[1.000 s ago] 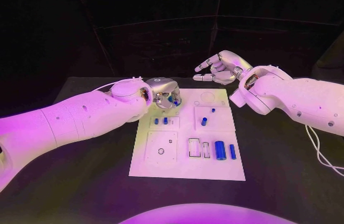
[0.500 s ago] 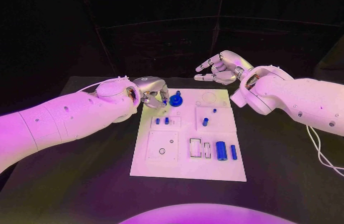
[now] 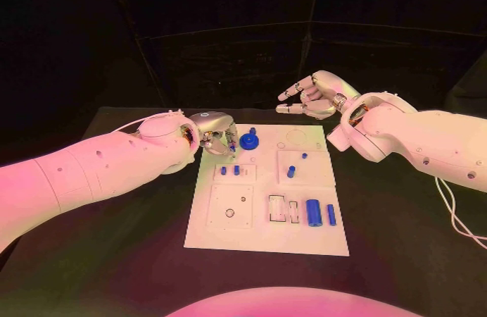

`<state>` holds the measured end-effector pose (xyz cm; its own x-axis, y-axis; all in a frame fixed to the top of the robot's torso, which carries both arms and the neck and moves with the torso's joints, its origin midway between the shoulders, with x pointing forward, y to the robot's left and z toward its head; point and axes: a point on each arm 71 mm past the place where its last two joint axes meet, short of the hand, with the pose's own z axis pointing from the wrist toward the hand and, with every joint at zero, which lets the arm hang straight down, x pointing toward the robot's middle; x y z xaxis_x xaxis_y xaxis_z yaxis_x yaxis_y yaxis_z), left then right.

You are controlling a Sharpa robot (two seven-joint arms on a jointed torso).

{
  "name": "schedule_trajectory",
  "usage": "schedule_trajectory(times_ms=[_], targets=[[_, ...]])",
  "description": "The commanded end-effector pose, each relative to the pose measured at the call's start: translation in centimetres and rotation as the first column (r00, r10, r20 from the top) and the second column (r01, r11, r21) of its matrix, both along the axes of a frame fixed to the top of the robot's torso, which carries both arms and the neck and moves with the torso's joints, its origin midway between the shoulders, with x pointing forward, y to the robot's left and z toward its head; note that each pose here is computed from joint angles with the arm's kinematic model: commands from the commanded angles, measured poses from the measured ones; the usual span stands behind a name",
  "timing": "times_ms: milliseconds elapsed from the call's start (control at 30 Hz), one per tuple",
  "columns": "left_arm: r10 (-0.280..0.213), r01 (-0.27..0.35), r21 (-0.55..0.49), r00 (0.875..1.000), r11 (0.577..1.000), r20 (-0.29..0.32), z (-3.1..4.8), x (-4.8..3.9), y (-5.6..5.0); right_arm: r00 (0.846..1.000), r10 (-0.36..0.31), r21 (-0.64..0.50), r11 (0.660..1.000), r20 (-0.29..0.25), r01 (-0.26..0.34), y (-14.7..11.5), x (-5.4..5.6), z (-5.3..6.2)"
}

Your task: Assemble the parts on the task board

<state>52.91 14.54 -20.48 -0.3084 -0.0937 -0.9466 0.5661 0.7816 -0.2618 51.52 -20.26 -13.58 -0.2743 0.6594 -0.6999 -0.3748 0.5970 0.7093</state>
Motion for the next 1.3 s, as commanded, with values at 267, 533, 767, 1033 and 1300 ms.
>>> schedule_trajectory(times_ms=[267, 533, 767, 1033, 1300], targets=[[-0.007, 0.007, 0.015, 0.999, 1.0, -0.044, -0.68, -0.11, -0.3, 1.0, 0.014, 0.004, 1.0, 0.004, -0.014, 0.2, 0.0, 0.1], [-0.007, 0.009, 0.031, 0.998, 0.999, -0.06, -1.17, -0.23, -0.3, 1.0, 0.015, 0.004, 1.0, 0.003, -0.015, 0.2, 0.0, 0.1], [-0.002, 0.005, 0.04, 0.998, 0.999, -0.066, -1.45, -0.24, -0.3, 1.0, 0.016, 0.004, 1.0, 0.003, -0.016, 0.3, 0.0, 0.1], [0.007, -0.004, 0.046, 0.998, 0.999, -0.066, -1.68, 0.0, -0.4, 1.0, 0.017, 0.004, 1.0, 0.003, -0.017, 0.3, 0.0, 0.1], [0.013, -0.01, 0.049, 0.998, 0.999, -0.064, -1.81, 0.19, -0.5, 1.0, 0.017, 0.004, 1.0, 0.003, -0.017, 0.3, 0.0, 0.1]])
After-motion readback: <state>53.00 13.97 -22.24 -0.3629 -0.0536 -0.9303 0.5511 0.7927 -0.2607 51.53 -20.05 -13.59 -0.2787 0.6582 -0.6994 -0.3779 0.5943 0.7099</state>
